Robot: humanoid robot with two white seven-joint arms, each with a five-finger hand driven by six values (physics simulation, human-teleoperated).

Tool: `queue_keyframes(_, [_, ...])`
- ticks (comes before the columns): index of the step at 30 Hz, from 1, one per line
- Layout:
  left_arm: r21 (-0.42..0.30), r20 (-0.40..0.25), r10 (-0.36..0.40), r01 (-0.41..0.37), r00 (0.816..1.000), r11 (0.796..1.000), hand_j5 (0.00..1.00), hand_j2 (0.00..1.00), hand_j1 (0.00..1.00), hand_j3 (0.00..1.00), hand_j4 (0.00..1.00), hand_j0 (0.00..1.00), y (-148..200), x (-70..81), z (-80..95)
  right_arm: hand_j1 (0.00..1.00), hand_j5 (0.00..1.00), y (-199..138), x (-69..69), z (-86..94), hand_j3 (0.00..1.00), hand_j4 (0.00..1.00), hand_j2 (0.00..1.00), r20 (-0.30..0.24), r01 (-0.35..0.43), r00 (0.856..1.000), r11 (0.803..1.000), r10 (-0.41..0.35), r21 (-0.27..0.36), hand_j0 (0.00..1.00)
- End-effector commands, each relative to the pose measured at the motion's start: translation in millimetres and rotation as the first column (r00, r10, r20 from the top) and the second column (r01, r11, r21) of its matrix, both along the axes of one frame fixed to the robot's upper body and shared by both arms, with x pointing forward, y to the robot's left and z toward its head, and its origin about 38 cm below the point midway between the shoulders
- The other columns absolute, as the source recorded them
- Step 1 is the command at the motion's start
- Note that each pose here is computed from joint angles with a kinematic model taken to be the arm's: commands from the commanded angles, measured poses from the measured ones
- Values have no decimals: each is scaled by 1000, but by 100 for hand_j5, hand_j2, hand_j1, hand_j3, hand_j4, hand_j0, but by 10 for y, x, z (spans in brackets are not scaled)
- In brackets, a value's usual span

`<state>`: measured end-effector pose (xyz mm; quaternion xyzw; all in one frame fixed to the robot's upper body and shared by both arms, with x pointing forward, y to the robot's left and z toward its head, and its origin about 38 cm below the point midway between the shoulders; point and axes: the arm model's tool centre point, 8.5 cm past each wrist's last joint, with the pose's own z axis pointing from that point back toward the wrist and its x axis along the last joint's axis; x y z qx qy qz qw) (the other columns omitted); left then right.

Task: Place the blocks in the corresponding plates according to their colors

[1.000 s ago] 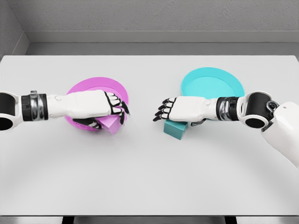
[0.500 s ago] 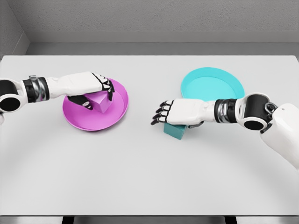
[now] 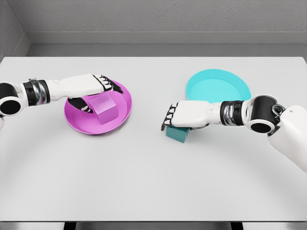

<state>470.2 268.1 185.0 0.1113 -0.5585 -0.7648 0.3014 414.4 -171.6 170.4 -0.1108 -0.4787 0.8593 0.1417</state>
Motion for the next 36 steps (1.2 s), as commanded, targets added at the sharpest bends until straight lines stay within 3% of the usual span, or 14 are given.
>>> queue_keyframes(1, [-28,-4,12,-12,1000,1000,100,100,100,100,100,100,39,-1,48,73,73,-5,7,16,73,73,73,-1,4,1000,1000,-4,8,73])
queue_keyframes(3, [-66,6,34,-33,999,997,100,100,100,100,100,100,120,9,151,73,73,-11,13,29,73,73,73,1,7,1000,1000,-7,12,73])
queue_keyframes(8, [-132,-50,197,-202,979,971,100,100,100,100,100,100,955,-143,356,71,71,-29,32,64,71,71,71,3,15,1000,1000,-15,24,71])
queue_keyframes(10, [-134,-75,253,-262,964,956,100,100,100,100,100,100,1223,-220,355,70,70,-28,31,64,70,70,70,2,15,1000,1000,-15,25,70])
queue_keyframes(13, [-126,-91,351,-360,932,924,100,100,100,100,100,100,1571,-249,256,61,61,-32,39,79,61,61,61,6,16,1000,1000,-16,27,61])
queue_keyframes(15, [-115,-100,388,-398,916,910,100,100,100,100,100,100,1703,-248,208,61,61,-63,62,101,61,61,61,10,28,1000,999,-29,33,61])
queue_keyframes(18, [-101,-123,379,-392,917,914,100,100,100,100,100,100,1677,-299,96,61,61,-134,124,208,61,61,61,31,55,998,997,-57,56,61])
queue_keyframes(22, [-105,-115,370,-382,922,918,100,100,100,100,100,100,1647,-296,128,61,61,-146,132,235,61,61,61,17,60,998,995,-61,81,61])
queue_keyframes(27, [-105,-115,370,-382,922,918,100,100,100,100,100,100,1647,-296,128,61,61,-296,228,427,61,61,61,22,107,993,982,-112,155,61])
queue_keyframes(29, [-105,-115,370,-382,922,918,100,100,100,100,100,100,1647,-296,128,61,61,-458,314,476,61,61,61,17,158,986,972,-163,176,61])
queue_keyframes(33, [-105,-115,372,-383,921,918,100,100,100,100,100,100,1652,-296,127,62,62,-852,508,596,62,62,62,-21,278,959,925,-283,259,62])
queue_keyframes(36, [-102,-117,374,-386,920,917,100,100,100,100,100,100,1663,-299,116,62,62,-1021,609,534,62,62,62,-51,339,940,906,-337,255,62])
